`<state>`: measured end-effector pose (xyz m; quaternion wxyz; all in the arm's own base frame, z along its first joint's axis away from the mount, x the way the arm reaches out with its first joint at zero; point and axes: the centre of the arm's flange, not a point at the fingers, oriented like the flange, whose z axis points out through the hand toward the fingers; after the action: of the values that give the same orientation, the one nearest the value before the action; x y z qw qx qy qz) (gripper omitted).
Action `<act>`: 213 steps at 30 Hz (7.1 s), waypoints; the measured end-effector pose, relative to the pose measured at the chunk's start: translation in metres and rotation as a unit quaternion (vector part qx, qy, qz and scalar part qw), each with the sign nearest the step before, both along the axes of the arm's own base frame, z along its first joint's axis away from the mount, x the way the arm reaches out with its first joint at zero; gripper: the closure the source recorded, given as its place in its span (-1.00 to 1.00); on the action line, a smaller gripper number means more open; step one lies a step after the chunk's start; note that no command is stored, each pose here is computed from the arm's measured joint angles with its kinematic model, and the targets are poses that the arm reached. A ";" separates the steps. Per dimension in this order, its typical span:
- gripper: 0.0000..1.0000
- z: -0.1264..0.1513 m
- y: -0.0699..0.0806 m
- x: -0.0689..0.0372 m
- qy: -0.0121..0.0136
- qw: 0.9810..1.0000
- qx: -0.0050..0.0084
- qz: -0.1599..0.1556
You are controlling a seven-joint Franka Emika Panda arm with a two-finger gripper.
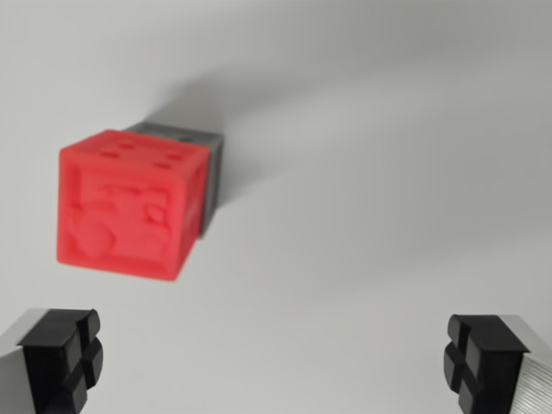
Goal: Destack cube
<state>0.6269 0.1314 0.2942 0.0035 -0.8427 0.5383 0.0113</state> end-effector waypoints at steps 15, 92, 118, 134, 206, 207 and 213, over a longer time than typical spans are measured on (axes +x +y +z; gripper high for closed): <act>-1.00 -0.043 0.046 0.012 -0.002 0.999 -0.005 -0.054; 1.00 -0.114 0.068 0.020 -0.007 0.997 -0.008 -0.082; 1.00 -0.059 0.068 0.020 -0.007 0.997 -0.008 -0.082; 1.00 -0.009 0.068 0.019 -0.008 0.997 -0.008 -0.082; 1.00 -0.055 -0.040 -0.049 -0.004 0.990 -0.012 -0.142; 1.00 -0.056 -0.042 -0.050 -0.004 0.990 -0.012 -0.142; 1.00 -0.060 -0.052 -0.056 -0.004 0.989 -0.012 -0.148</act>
<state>0.5709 0.0794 0.2340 -0.0024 -0.7539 0.6570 0.0005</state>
